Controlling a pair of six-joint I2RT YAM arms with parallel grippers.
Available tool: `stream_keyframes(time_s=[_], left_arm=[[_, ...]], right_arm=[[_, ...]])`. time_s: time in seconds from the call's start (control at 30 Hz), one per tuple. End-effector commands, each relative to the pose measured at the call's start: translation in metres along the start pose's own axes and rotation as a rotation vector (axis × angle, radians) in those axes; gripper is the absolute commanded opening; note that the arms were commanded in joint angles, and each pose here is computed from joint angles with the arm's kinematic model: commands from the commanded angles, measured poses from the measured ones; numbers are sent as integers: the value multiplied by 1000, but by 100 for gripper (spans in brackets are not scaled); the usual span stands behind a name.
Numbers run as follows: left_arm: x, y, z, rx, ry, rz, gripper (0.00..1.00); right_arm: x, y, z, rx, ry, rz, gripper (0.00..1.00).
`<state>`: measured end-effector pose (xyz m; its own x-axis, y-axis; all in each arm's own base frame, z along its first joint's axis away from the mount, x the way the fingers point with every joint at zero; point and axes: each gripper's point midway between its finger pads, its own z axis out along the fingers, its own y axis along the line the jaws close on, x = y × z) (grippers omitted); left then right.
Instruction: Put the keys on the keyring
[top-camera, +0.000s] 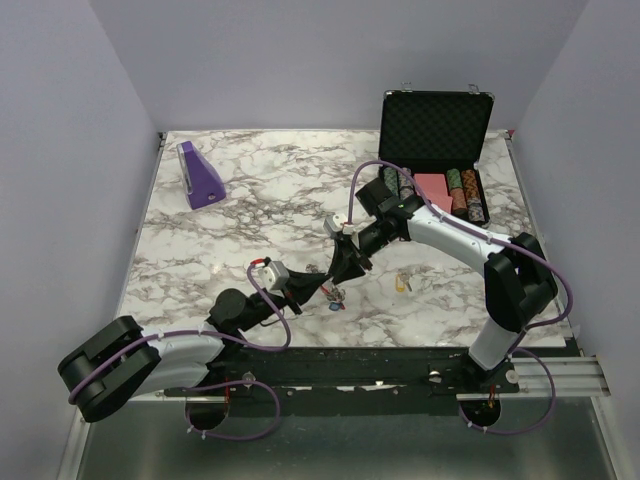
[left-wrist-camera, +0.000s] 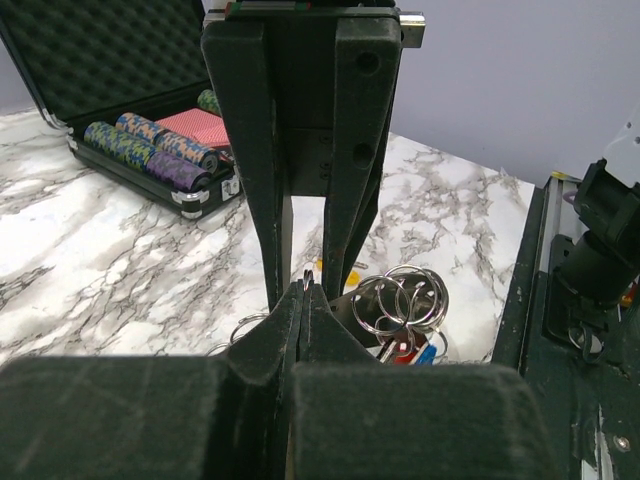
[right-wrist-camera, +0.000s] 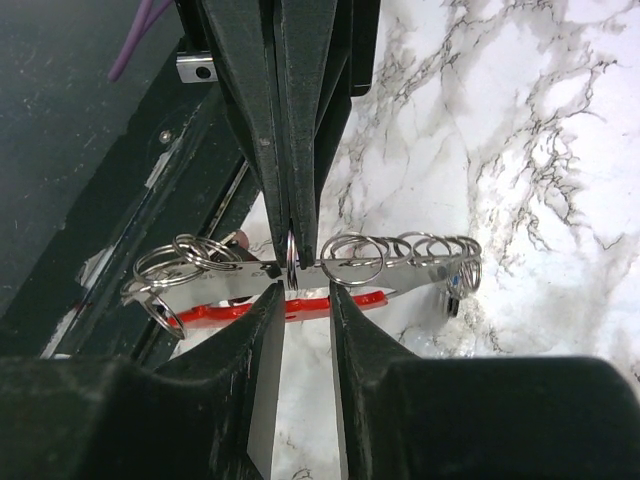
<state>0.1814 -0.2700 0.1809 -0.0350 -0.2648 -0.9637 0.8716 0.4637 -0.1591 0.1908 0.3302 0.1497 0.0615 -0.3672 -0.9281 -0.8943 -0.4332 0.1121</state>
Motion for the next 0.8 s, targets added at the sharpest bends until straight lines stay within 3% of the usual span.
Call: stream_keyframes(time_s=[0.0, 0.63, 0.77], left_arm=[[37, 6, -31, -36, 85, -1, 0], [47, 5, -32, -25, 123, -4, 0], [47, 5, -32, -24, 122, -4, 0]], right_arm=[[-14, 8, -2, -14, -23, -33, 33], [-8, 2, 0, -8, -10, 8, 30], [-6, 2, 1, -11, -13, 19, 24]])
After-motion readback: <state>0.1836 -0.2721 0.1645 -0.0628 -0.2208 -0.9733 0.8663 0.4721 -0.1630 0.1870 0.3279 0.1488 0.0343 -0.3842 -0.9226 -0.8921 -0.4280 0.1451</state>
